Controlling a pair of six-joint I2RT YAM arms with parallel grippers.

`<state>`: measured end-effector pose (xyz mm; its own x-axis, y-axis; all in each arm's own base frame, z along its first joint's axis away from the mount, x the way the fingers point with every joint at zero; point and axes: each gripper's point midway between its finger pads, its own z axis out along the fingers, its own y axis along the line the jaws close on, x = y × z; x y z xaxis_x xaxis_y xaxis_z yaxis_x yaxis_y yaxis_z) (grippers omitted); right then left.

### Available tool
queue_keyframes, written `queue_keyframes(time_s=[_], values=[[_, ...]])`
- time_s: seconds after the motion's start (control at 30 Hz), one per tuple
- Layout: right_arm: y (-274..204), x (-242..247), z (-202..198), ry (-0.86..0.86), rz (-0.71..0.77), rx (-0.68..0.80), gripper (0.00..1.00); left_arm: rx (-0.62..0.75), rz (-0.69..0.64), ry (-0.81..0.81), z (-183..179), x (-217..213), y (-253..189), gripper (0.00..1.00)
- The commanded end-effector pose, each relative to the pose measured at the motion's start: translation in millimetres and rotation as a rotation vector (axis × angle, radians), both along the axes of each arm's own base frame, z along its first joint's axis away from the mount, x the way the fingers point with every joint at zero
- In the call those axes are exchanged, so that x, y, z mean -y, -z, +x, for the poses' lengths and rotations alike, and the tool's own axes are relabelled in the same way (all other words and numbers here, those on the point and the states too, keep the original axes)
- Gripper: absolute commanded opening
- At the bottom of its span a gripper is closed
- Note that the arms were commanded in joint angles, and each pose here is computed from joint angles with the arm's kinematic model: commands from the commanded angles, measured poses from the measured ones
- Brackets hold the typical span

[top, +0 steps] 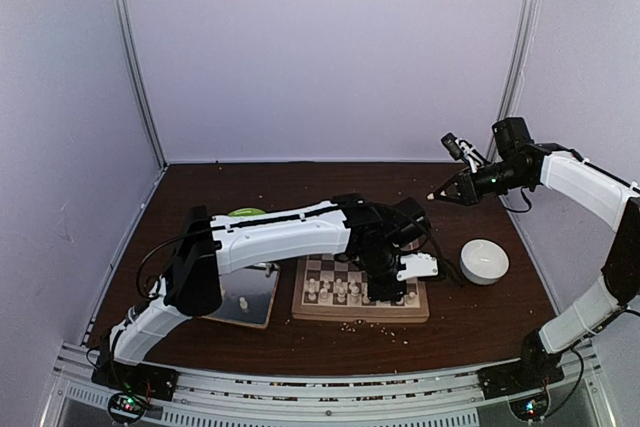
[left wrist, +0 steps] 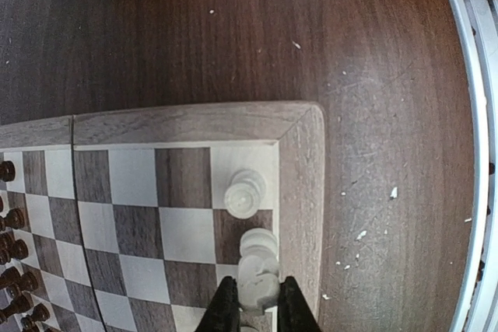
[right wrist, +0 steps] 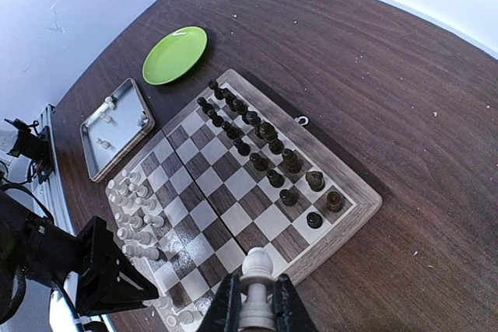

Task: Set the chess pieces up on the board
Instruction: Place the knight at g1.

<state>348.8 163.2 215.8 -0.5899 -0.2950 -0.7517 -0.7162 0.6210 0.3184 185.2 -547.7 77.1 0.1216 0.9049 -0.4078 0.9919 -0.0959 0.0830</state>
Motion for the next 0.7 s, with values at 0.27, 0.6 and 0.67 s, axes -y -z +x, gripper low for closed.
queue_keyframes(time_s=[0.27, 0.6, 0.67], values=[[-0.8, -0.6, -2.8, -0.02, 0.016, 0.0, 0.11, 0.009, -0.036, -0.012, 2.8, 12.1, -1.4, 0.06], [0.5, 0.0, -2.8, -0.022, 0.019, -0.007, 0.11, 0.009, -0.032, -0.017, 3.5, 12.2, 1.5, 0.08], [1.5, -0.1, -2.8, -0.022, 0.019, -0.01, 0.11, 0.01, -0.029, -0.021, 4.0, 11.9, 2.6, 0.08]])
